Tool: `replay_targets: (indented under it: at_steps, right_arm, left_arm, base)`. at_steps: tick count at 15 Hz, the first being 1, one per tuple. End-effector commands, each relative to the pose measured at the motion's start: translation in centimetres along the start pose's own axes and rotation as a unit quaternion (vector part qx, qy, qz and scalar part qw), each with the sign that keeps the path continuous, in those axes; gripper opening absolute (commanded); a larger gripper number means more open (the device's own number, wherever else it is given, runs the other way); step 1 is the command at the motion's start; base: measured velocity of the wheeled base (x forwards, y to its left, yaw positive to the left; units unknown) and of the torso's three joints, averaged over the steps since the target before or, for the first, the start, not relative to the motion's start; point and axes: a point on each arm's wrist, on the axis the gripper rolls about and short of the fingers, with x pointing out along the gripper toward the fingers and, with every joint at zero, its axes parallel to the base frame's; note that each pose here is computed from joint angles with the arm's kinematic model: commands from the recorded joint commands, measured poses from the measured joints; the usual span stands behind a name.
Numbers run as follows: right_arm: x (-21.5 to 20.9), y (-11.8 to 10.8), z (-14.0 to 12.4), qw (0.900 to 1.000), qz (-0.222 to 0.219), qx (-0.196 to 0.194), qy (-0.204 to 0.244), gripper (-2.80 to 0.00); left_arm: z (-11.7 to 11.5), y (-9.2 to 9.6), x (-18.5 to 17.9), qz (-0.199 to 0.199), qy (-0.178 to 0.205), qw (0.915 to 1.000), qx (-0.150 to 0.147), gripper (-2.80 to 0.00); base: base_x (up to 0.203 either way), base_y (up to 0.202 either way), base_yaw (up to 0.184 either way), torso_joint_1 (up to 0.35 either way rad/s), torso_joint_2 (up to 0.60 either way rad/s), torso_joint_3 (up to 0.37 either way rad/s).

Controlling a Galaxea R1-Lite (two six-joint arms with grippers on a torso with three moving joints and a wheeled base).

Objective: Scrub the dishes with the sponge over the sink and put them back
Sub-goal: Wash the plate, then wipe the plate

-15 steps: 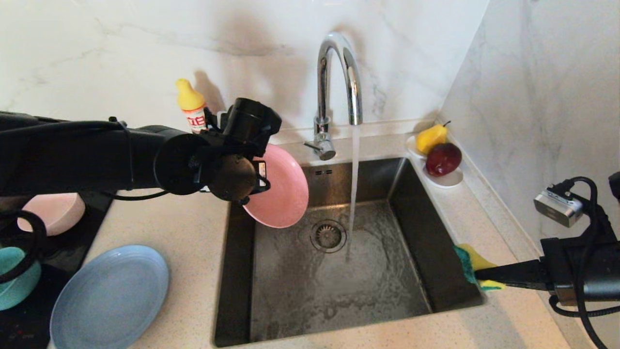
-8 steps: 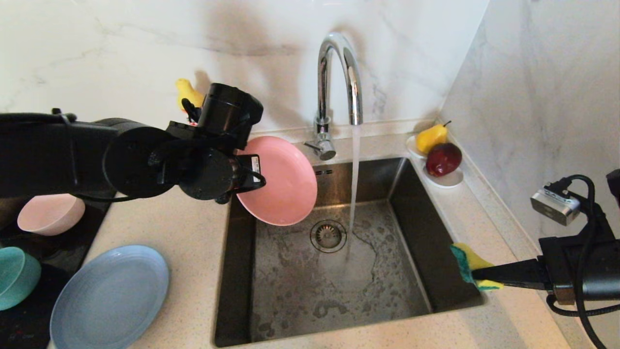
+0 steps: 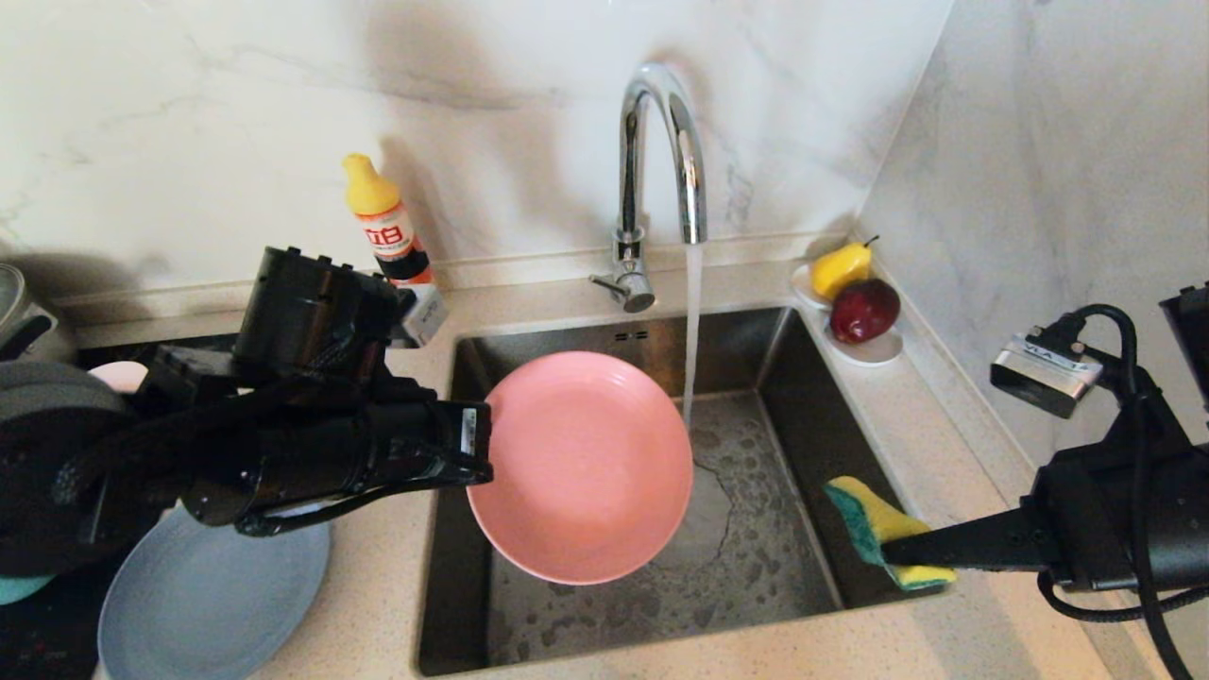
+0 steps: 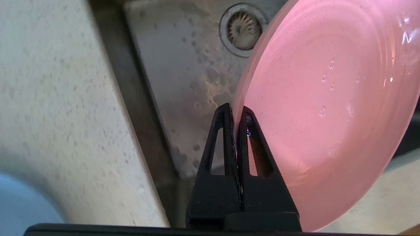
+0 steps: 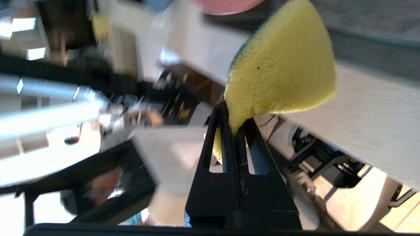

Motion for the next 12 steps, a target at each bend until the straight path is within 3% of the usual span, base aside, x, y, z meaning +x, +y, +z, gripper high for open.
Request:
replay_targets:
  at_steps: [1,3,6,12]
  right_arm:
    - [0.4,1.6,0.3,0.999,0.023,-0.021,0.018,-2.80]
    - [1.6,2.9,1.1,0.998,0.042,-0.039,0.037,-2.80]
    - [4.5,4.1,1.9,0.996,0.040,-0.055,0.065,-2.80]
    - [10.8,6.5,2.5,0.991,0.012,-0.094,0.097,-2.80]
  left_arm:
    - [-1.1,0.4,-0.6,-0.012,-0.042,0.9989,0.017,-2.80]
    - [-1.6,0.4,-0.4,-0.024,-0.103,0.9936,0.037,-2.80]
    - [-1.8,0.4,-0.8,-0.054,-0.141,0.9876,0.042,-2.80]
    - [-3.2,0.8,-1.1,-0.057,-0.129,0.9890,0.045,-2.80]
  base:
    - [0.000,0.000,0.000,0.000,0.00,0.000]
    - [0.000,0.000,0.000,0.000,0.00,0.000]
    - [0.000,0.000,0.000,0.000,0.00,0.000]
    - [0.000,0.000,0.000,0.000,0.00,0.000]
